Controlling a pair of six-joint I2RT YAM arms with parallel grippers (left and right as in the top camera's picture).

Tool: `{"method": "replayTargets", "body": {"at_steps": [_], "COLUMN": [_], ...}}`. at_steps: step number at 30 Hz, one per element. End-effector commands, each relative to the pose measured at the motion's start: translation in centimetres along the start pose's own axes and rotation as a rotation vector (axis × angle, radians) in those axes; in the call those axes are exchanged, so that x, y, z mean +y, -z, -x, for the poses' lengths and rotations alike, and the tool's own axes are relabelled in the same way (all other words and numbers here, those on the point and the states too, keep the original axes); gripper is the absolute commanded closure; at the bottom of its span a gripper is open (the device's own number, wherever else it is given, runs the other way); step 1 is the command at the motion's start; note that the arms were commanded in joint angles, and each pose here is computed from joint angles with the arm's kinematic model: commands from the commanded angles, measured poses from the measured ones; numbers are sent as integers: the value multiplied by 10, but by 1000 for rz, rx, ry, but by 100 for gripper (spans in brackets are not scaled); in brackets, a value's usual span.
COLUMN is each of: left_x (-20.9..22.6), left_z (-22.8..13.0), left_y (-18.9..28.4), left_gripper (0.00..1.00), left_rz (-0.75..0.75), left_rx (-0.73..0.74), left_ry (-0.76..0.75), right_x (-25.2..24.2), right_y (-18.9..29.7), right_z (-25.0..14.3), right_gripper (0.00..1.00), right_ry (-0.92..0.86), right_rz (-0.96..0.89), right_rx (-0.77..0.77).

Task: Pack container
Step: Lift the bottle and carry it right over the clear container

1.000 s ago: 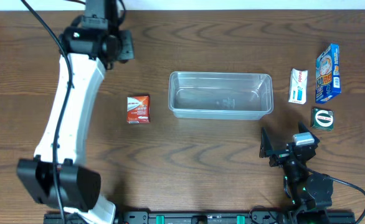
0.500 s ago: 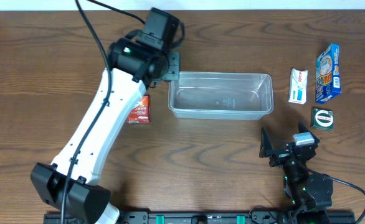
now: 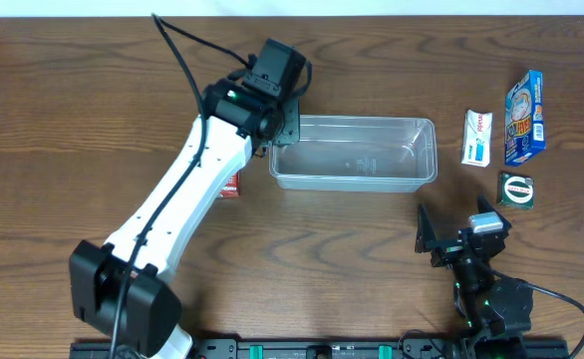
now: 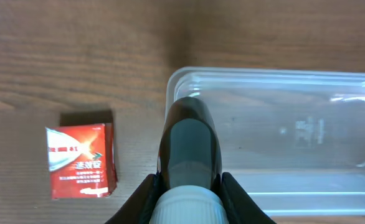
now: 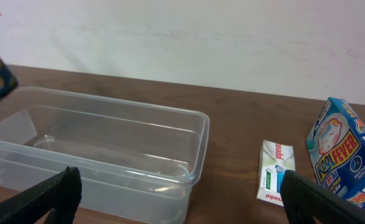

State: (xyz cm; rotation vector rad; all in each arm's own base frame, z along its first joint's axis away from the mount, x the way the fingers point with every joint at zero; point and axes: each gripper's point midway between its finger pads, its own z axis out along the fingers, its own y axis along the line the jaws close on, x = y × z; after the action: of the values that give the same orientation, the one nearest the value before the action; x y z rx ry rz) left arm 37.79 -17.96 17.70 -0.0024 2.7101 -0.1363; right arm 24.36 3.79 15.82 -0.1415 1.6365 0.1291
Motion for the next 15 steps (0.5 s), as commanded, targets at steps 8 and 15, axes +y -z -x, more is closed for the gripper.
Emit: {"method": "replayTargets", "body": {"at_steps": [8,15], "left_x": [-1,-11], "left_z": [-13,-16], "left_y": [-12,-12], "left_gripper": [73,73], "left_rz": [-8,-20], "left_rx": [33,31], "left_ry": [9,-37], "right_x": [-4,-4], "right_y": [0,0], "right_z": [0,0], "right_gripper": [1,1], "right_ry": [9,9], "right_rz": [-15,-15], "right_rx": [-1,-1]}}
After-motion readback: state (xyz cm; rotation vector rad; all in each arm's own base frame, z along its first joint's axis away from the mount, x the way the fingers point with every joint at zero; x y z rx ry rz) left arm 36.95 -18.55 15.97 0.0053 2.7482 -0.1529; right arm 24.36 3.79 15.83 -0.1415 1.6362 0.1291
